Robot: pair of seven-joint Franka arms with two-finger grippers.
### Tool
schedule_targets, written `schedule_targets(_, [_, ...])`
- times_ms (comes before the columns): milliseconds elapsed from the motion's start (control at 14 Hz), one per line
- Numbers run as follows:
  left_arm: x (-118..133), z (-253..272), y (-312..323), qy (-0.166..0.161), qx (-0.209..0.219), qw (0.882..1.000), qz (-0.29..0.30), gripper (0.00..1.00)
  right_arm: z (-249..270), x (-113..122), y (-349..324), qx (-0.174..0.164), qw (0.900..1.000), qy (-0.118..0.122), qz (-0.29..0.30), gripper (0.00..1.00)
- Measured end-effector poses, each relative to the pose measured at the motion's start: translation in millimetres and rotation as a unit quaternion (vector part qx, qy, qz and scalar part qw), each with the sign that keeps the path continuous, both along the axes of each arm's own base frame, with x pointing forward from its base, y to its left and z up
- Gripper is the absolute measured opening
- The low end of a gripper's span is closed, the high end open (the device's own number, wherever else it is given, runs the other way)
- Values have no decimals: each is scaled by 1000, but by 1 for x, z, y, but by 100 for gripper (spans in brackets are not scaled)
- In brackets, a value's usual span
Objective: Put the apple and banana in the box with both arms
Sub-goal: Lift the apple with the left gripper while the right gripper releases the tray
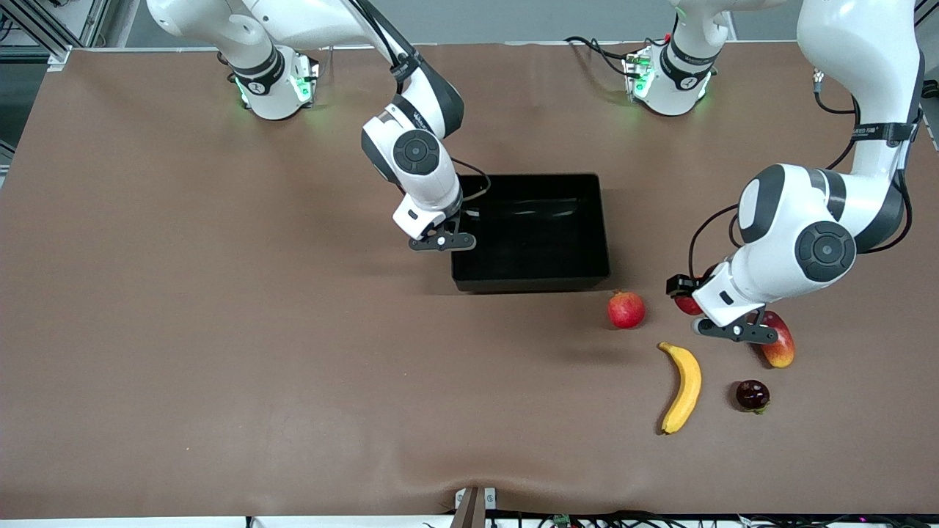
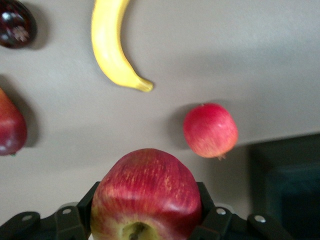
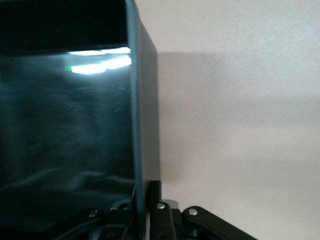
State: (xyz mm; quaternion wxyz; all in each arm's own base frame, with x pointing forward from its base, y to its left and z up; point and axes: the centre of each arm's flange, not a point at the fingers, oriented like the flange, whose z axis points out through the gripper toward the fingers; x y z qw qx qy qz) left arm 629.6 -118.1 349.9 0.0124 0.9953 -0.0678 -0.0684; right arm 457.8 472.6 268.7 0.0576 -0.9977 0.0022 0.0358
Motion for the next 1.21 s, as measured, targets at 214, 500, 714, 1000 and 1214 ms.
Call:
schedule_targets(214, [-8,3,-21,13,3,1000,26,76,0,-4,7,2,1000,0,-25,35])
schedule_targets(500, [-22,19,-60,16,5,998,66,76,3,-1,7,3,999,-2,-36,74])
schedule_targets(714, [-36,25,-96,19,6,995,93,76,10,9,4,6,999,-10,-44,100])
schedule_targets(1000, [-70,11,-162,34,26,992,116,76,27,42,-24,10,997,-21,-75,100])
schedule_targets(1214, [-96,-9,-190,45,42,990,129,76,55,71,-71,-5,997,-5,-81,100])
